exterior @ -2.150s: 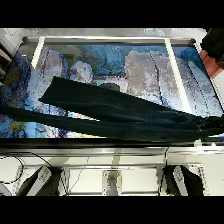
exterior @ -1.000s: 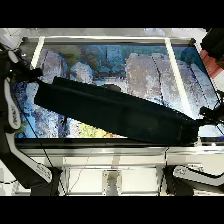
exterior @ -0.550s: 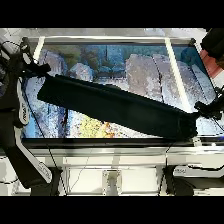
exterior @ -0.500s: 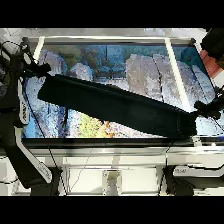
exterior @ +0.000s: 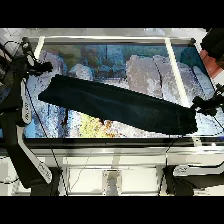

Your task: Fold the clothes and pants, and hang the long-sleeved shirts on hangers.

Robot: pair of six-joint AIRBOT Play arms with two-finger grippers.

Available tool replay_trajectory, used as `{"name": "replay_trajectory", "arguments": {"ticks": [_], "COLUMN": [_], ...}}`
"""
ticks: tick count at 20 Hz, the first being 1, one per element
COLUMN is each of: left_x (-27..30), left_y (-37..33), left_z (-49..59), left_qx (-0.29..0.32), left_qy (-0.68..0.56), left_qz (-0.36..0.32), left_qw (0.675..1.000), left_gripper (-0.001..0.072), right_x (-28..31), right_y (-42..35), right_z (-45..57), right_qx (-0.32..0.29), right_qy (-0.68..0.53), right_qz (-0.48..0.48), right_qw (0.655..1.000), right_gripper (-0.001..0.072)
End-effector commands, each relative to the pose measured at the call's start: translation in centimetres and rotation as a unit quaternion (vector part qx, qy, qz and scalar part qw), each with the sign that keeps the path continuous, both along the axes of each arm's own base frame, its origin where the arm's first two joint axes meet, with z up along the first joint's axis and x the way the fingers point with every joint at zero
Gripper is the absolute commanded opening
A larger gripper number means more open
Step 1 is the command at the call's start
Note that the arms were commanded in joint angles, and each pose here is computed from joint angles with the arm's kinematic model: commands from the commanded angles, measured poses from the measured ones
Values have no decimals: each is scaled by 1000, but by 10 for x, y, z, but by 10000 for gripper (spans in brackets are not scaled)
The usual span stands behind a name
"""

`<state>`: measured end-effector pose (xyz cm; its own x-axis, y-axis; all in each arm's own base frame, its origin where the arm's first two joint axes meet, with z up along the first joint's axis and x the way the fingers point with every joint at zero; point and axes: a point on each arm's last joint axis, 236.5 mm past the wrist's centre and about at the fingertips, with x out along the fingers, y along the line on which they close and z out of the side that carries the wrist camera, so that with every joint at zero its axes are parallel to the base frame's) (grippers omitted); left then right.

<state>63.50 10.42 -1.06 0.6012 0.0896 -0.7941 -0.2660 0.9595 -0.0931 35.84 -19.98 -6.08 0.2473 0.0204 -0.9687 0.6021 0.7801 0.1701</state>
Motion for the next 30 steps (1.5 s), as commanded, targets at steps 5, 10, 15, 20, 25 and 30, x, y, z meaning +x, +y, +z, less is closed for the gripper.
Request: {"name": "replay_trajectory", "arguments": {"ticks": [5, 10, 15, 20, 25, 30], "left_x": [-25, -24, -18, 0, 9, 9], "left_y": [2, 4, -4, -17, -22, -22], "left_z": [-20, -39, -68, -69, -63, -51], "left_qx": [27, 48, 62, 74, 80, 84], "left_qy": [67, 81, 89, 55, 36, 30], "left_qz": [-60, -96, -127, -144, -147, -146], "left_qw": [996, 991, 986, 985, 985, 985], "left_gripper": [464, 463, 454, 208, 22, 22], "right_x": [15, 35, 36, 35, 32, 30], "right_y": [-9, -15, -14, -13, -11, -9], "right_z": [9, 30, 31, 30, 28, 27], "right_qx": [-14, -24, -22, -19, -15, -11], "right_qy": [-37, -91, -94, -90, -85, -79], "right_qz": [-33, -53, -55, -54, -53, -51], "right_qw": [999, 994, 994, 994, 995, 996], "right_gripper": [545, 545, 545, 545, 545, 545]}}
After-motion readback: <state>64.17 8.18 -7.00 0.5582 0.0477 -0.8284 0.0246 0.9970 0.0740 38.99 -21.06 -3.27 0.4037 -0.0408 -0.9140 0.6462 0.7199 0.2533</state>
